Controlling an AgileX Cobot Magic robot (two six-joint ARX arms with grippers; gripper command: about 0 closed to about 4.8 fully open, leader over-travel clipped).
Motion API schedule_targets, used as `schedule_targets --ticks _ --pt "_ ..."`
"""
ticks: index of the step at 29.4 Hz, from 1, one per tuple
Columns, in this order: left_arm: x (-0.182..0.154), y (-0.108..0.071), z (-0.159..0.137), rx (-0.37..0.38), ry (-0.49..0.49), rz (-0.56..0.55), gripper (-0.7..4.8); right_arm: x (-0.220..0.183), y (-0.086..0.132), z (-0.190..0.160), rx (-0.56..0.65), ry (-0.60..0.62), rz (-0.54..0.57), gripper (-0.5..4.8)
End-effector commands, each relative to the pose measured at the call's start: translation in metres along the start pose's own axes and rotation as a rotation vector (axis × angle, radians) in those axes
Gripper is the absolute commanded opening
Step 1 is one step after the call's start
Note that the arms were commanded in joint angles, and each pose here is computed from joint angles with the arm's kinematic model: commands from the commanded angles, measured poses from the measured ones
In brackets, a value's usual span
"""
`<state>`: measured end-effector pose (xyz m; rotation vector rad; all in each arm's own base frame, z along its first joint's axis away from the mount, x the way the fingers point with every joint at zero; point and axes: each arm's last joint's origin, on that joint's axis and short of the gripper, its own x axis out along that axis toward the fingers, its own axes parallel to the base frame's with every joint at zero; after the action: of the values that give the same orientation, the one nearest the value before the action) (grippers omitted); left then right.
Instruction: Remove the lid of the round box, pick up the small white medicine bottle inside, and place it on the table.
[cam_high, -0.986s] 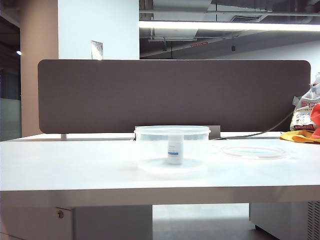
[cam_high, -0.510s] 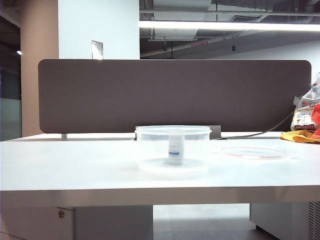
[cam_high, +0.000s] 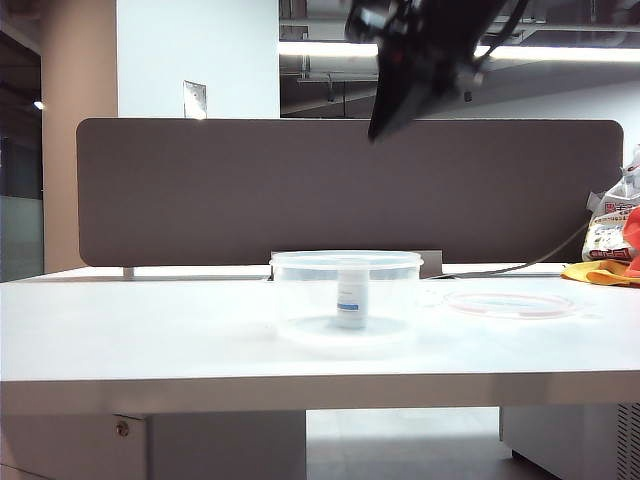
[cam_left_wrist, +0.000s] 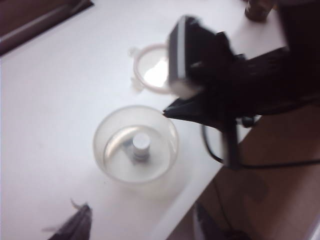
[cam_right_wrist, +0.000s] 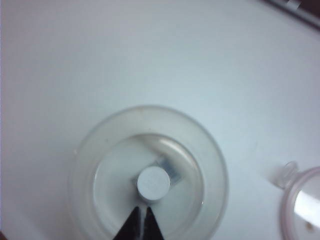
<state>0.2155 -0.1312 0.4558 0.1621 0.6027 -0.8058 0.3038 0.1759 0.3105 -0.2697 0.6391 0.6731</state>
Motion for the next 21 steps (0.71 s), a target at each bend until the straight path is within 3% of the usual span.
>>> schedule_targets --ticks 1,3,7,8,21 --pt "-0.002 -0.001 -0.002 -0.002 0.017 -0.001 2.64 0.022 -0.004 -0.007 0.010 0.048 -0.003 0.17" --pt "-0.002 -0.001 -0.002 -0.003 0.019 -0.002 2.65 0.035 -0.006 -0.013 0.016 0.083 0.001 1.00" --pt "-0.001 0.000 -0.004 -0.009 0.040 -0.004 2.66 0.055 -0.007 -0.022 0.065 0.129 0.006 3.34" --pt "-0.001 0.000 -0.004 -0.010 0.044 -0.004 2.66 0.058 -0.007 -0.023 0.071 0.135 0.007 3.52" --pt "0.000 0.000 -0.003 -0.008 0.038 -0.003 2.66 0.072 -0.011 -0.003 0.092 0.111 0.008 3.51"
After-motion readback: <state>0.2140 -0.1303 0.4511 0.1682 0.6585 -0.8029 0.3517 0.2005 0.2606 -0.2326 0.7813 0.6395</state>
